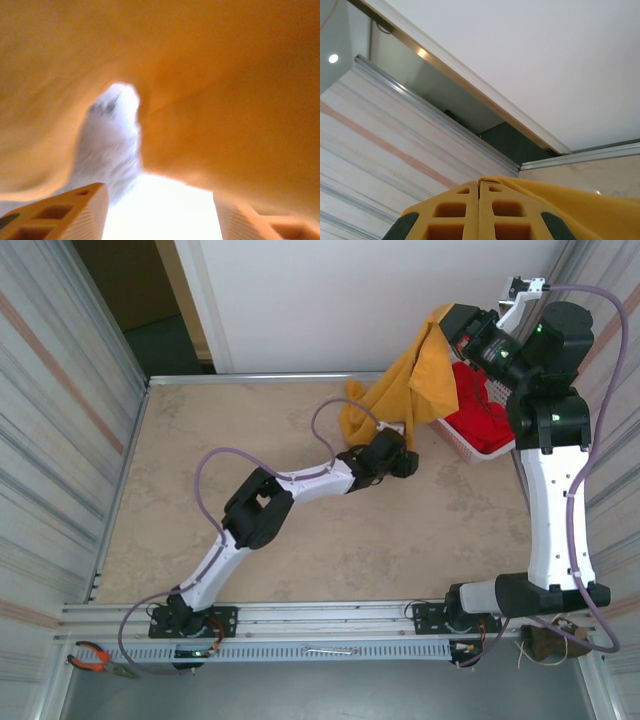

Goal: Fold the inside-out t-shirt

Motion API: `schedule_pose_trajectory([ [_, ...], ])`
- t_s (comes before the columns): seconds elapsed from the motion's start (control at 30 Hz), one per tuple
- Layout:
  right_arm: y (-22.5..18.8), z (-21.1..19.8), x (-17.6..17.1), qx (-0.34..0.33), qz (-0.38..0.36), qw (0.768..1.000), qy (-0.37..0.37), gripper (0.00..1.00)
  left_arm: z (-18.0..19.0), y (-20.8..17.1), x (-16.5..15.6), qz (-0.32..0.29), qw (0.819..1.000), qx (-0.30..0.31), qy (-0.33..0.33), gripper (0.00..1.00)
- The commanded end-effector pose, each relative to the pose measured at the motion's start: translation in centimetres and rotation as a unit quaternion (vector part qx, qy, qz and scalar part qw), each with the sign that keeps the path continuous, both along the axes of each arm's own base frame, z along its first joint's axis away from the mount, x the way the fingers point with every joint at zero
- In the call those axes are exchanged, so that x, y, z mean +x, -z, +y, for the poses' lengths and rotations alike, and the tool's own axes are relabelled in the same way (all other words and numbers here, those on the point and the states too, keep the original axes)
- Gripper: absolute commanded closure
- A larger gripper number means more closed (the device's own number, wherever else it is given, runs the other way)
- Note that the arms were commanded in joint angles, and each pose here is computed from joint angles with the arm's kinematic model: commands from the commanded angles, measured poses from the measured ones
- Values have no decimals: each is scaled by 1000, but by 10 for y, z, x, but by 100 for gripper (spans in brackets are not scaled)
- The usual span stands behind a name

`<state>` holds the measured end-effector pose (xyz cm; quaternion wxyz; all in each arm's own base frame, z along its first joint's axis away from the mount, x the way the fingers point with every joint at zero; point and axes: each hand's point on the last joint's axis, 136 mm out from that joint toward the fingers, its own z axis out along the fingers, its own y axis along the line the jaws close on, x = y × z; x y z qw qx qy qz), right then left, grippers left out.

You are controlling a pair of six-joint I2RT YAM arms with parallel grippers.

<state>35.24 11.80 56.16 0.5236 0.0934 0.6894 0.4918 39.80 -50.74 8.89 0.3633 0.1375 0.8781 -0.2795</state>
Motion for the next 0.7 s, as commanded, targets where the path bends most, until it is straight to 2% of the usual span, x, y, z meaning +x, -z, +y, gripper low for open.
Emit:
schedule_pose_trajectory([
  [0.0,-20,-5,-1,-4,-35,999,17,100,31,-39,-3,-25,999,-13,-14,62],
  [0.1,-19,-7,6,-1,-34,999,22,100,59,-29,-8,-10,1000,-9,-20,89],
  [0.17,-19,-8,9,0,-32,999,24,100,74,-34,-11,-7,1000,-20,-19,100],
  [0.3,-19,-10,12,2,-29,999,26,100,87,-48,-20,-17,999,-35,-9,100],
  [0.33,-19,-9,11,3,-29,999,26,100,86,-53,-26,-20,999,-40,2,94],
  [0.47,-20,-8,9,2,-29,999,24,100,88,-68,-56,-45,998,-37,28,55],
  [0.53,-19,-7,8,1,-29,999,24,100,90,-72,-69,-60,997,-31,33,45],
  [0.67,-20,-6,7,1,-30,999,23,100,92,-69,-80,-75,996,-16,45,39],
])
